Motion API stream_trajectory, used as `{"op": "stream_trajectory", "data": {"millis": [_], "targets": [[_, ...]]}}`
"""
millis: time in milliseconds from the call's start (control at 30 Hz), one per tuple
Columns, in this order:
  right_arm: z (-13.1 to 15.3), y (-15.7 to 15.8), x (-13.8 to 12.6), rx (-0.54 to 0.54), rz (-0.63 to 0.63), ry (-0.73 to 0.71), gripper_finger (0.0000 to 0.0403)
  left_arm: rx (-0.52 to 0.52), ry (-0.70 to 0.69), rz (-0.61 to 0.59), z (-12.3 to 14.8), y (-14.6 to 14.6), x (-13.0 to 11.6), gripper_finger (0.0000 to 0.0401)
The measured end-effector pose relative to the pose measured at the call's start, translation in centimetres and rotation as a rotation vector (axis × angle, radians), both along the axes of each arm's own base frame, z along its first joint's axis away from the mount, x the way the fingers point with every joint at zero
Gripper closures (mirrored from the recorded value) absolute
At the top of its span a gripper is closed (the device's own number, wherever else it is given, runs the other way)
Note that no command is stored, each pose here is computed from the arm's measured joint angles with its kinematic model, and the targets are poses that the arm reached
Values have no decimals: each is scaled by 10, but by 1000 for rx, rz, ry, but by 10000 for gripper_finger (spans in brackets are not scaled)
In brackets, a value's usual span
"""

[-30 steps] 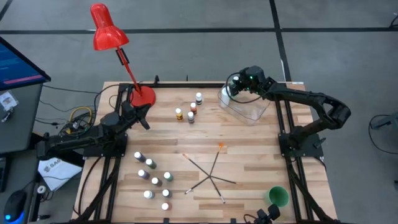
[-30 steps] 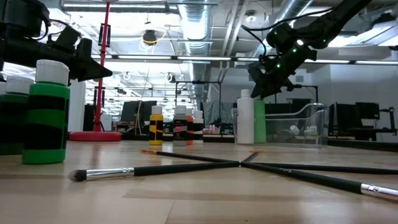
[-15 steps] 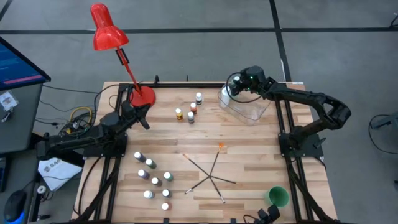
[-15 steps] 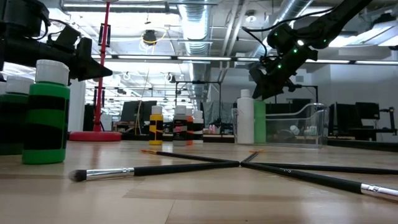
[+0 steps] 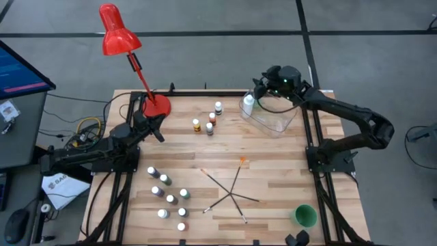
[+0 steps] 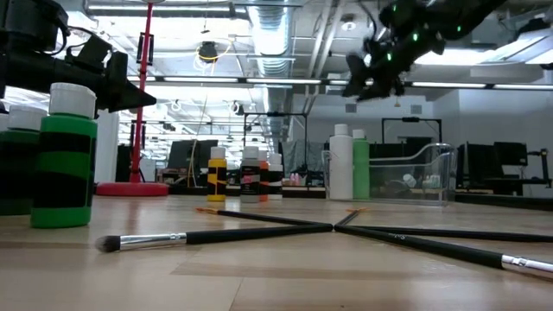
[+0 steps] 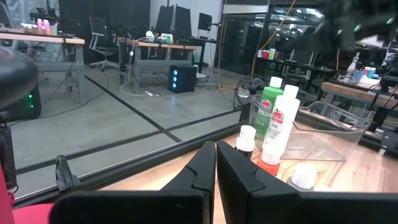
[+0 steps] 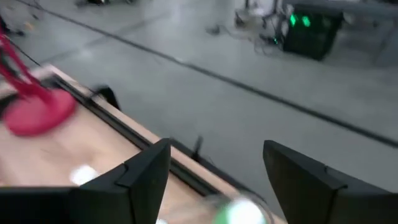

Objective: Pick & Place Paint Supplies
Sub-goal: Put the small white paint bottle into the transparent bin

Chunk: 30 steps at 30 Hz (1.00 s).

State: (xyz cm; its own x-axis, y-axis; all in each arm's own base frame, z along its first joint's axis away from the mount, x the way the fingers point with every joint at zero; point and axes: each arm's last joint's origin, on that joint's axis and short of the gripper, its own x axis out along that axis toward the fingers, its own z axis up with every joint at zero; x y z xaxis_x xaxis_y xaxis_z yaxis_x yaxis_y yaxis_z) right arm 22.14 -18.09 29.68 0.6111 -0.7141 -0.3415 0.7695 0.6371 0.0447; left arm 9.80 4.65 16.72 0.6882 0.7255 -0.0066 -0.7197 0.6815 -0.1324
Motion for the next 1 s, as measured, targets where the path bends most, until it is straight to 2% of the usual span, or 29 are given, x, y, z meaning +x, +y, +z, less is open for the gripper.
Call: {"op": "stream_trajectory", "data": {"millis": [167,367,700,1000], "targets": [[26,18,24,-13,102,-4,156,0,0,0,0,0,0,393],[28,33,70,4,228,62,154,0,-1,0,0,0,0,393],[-20,20,140,68,292,225,151,2,-6,0,0,0,0,393],[-67,6,166,132,284,320,151,2,-7,0,1,0,0,393]]}}
